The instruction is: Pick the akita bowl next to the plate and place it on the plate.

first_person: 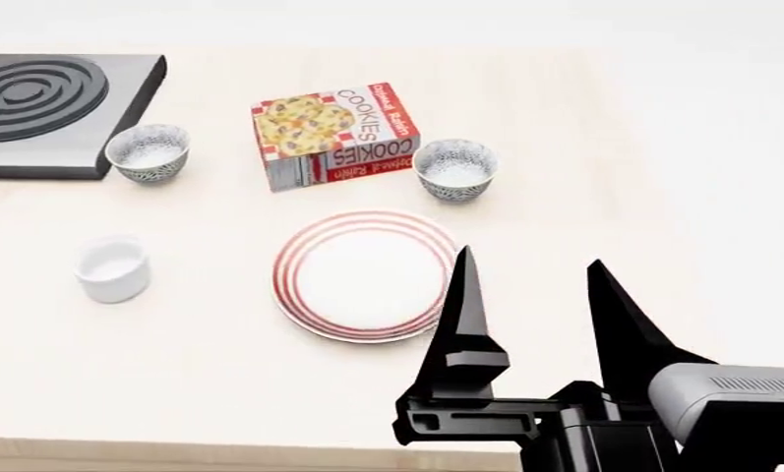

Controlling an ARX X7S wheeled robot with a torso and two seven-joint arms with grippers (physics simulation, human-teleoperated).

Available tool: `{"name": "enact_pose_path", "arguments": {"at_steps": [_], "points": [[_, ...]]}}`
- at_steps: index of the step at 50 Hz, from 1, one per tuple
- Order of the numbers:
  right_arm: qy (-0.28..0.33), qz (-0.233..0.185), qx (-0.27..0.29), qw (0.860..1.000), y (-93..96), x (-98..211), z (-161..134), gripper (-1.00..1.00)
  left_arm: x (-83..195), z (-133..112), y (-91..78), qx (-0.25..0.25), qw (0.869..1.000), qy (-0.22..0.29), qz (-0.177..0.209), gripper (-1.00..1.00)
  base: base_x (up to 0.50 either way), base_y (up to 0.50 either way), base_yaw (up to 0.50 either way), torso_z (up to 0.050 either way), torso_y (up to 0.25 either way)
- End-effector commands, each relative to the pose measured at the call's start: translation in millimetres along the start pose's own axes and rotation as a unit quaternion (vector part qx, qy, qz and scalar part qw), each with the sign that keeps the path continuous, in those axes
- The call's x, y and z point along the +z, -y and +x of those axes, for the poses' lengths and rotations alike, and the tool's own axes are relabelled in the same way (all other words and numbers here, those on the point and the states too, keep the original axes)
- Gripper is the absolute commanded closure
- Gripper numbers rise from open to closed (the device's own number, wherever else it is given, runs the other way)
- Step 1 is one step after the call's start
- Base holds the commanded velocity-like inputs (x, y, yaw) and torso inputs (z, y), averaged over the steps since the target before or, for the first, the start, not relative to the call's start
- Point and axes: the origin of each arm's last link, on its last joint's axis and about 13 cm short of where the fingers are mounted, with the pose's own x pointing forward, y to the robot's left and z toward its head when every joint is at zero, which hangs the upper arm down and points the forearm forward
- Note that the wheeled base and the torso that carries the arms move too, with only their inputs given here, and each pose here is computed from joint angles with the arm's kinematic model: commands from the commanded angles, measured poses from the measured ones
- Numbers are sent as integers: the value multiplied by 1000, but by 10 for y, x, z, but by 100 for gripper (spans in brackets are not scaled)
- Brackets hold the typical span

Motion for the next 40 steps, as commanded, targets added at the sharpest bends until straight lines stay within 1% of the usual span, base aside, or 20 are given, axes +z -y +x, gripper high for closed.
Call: {"name": "enact_pose_path", "arguments": {"at_steps": [1, 2, 4, 12, 20, 29, 33, 40], "points": [[1, -4, 0, 1000, 4, -8, 1, -100, -10, 3, -6, 0, 1000, 1, 1, -100, 0, -445, 0, 0, 0], [-1, -13, -6, 1000, 10, -14, 3, -100, -13, 5, -7, 0, 1000, 1, 2, -100, 0, -23, 0, 0, 0], [0, -9, -5, 1000, 11, -25, 7, -100, -9, 4, -5, 0, 1000, 1, 2, -100, 0, 0, 0, 0, 0], [-9, -22, 2, 1000, 5, -38, 6, -100, -8, 1, 0, -1, 1000, 2, 3, -100, 15, 0, 0, 0, 0], [-16, -33, 4, 999, 2, -58, 5, -100, -23, 6, -6, 0, 1000, 2, 4, -100, 499, 0, 0, 0, 0], [-21, -31, -2, 999, 8, -74, 11, -100, -25, 10, -7, 0, 1000, 1, 5, -100, 500, 0, 0, 0, 0], [-24, -37, 0, 999, 4, -87, 11, -100, -19, 5, -4, 0, 1000, 1, 6, -100, 500, 0, 0, 0, 0], [-24, -33, -2, 999, 9, -82, 14, -100, -8, 2, -1, 0, 1000, 1, 6, -100, 500, 0, 0, 0, 0]]}}
